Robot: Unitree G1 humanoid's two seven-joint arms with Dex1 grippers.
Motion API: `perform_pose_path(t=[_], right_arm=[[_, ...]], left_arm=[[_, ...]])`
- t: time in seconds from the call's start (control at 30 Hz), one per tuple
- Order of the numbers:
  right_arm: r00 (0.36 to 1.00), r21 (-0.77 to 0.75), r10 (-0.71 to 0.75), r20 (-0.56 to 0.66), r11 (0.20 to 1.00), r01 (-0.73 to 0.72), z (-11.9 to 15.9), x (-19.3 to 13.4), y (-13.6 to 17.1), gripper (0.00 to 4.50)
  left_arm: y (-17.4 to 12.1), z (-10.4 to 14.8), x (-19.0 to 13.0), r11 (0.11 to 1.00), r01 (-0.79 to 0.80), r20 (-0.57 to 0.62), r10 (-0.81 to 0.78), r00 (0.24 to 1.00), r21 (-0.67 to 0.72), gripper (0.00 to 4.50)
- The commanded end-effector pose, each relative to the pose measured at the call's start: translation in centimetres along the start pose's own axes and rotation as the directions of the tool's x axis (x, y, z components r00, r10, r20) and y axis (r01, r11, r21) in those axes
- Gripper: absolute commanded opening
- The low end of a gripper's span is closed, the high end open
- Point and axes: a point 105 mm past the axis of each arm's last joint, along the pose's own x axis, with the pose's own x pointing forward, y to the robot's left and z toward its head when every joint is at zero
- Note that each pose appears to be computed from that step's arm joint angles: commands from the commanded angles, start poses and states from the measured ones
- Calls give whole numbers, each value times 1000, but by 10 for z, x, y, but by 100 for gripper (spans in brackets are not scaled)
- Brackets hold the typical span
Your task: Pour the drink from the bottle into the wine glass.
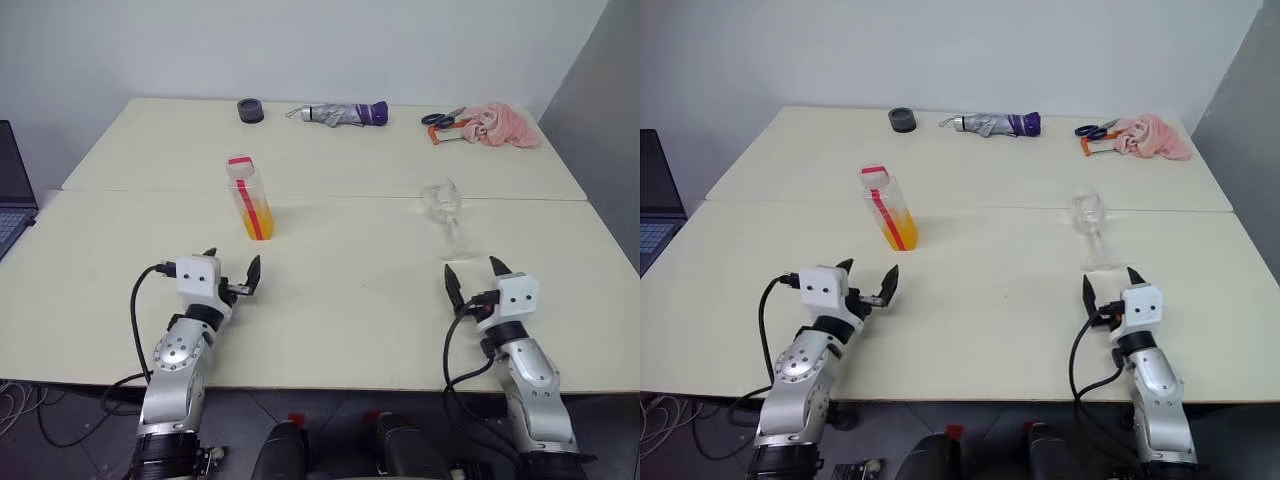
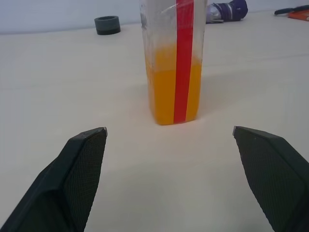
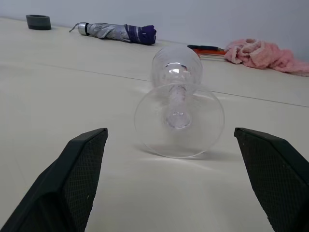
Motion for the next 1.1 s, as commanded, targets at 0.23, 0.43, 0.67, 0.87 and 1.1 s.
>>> perform_pose_path(t=[0.23, 0.43, 0.67, 0.87, 1.1], right_arm=[[998, -4, -18, 61, 1000, 19, 15, 4, -3, 450], [998, -2, -2, 57, 1000, 2, 15, 3, 2, 450], [998, 2, -15, 60, 1000, 15, 16, 4, 2, 450], [998, 15, 4, 59, 1000, -5, 18, 2, 6, 450], [919, -25, 385, 79, 923, -385, 45, -8, 47, 450]], left_arm=[[1, 16, 4, 999, 10, 47, -12, 999, 33, 448], [9, 20, 5, 996, 7, 55, -12, 998, 85, 448], [1, 18, 6, 996, 42, 51, -47, 998, 79, 448], [-4, 18, 9, 996, 52, 44, -56, 997, 70, 448], [-6, 28, 20, 999, 31, 48, -32, 998, 40, 448]])
